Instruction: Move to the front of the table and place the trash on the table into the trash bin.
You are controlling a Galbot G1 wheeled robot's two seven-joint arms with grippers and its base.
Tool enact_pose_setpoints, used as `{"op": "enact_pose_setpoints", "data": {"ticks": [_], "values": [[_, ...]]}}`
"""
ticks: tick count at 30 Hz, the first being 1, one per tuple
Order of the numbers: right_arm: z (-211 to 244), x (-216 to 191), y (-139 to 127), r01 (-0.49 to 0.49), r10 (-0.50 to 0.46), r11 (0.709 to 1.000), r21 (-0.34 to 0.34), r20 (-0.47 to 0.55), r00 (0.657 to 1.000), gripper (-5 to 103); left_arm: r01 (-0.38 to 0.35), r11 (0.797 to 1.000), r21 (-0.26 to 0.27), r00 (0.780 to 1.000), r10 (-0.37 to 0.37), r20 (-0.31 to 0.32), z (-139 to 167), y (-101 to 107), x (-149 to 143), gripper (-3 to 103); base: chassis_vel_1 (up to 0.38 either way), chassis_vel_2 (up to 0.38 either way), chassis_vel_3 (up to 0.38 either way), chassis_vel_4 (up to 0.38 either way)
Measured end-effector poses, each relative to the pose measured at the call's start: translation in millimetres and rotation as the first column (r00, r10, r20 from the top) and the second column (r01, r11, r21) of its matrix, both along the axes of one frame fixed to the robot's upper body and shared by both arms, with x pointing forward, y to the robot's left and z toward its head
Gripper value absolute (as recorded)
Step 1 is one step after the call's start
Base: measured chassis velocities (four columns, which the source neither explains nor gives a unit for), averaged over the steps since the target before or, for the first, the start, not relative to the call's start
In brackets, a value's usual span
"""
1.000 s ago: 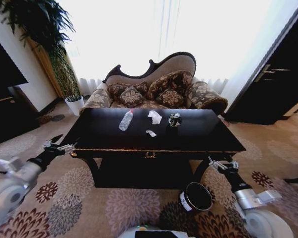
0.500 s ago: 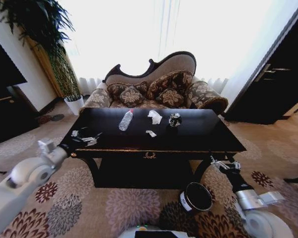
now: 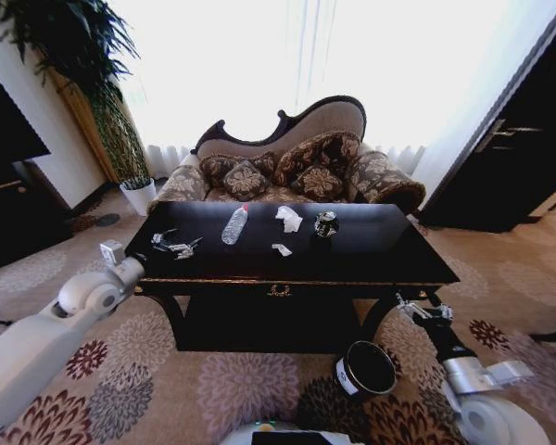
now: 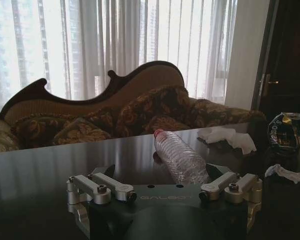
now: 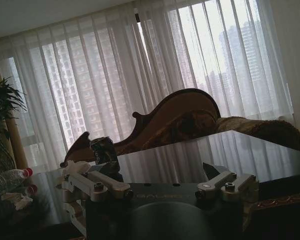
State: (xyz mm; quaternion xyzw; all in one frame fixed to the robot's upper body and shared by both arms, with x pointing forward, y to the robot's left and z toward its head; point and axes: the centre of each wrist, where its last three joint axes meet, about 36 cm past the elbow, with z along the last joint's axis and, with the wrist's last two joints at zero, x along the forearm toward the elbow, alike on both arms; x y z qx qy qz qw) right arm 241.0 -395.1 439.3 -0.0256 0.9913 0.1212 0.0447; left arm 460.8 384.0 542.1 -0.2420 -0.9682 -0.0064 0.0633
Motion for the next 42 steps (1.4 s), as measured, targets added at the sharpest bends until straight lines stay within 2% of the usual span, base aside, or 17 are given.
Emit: {"op": "enact_pose_setpoints", "data": {"ticks": [9, 12, 16, 26, 36, 42], "values": [[0, -1, 0, 0.006, -0.006, 1.000, 0.000, -0.002, 1.000, 100, 0.000, 1.000, -0.017, 0.999, 0.000, -0.033, -18, -7, 32, 100, 0.000, 0.000, 0.000, 0.000], [1, -2, -1, 0.007, -0.007, 1.000, -0.004, -0.002, 1.000, 100, 0.010, 1.000, -0.022, 0.999, -0.011, -0.041, -22, -13, 37, 100, 0.000, 0.000, 0.000, 0.000], [4, -2, 1, 0.004, -0.004, 1.000, -0.002, 0.001, 1.000, 100, 0.049, 0.999, -0.022, 0.998, -0.050, -0.032, -24, -32, 43, 100, 0.000, 0.000, 0.000, 0.000], [4, -1, 1, 0.000, 0.000, 1.000, -0.006, 0.001, 1.000, 100, 0.039, 0.999, -0.001, 0.998, -0.039, -0.045, -34, -27, 60, 100, 0.000, 0.000, 0.000, 0.000], [8, 0, 4, -0.014, 0.014, 1.000, -0.008, 0.004, 1.000, 100, 0.063, 0.998, -0.012, 0.997, -0.063, -0.033, -37, -47, 70, 100, 0.000, 0.000, 0.000, 0.000], [9, 0, 2, -0.016, 0.016, 1.000, -0.014, 0.004, 1.000, 100, 0.056, 0.998, -0.004, 0.998, -0.056, -0.036, -40, -44, 74, 100, 0.000, 0.000, 0.000, 0.000]]}}
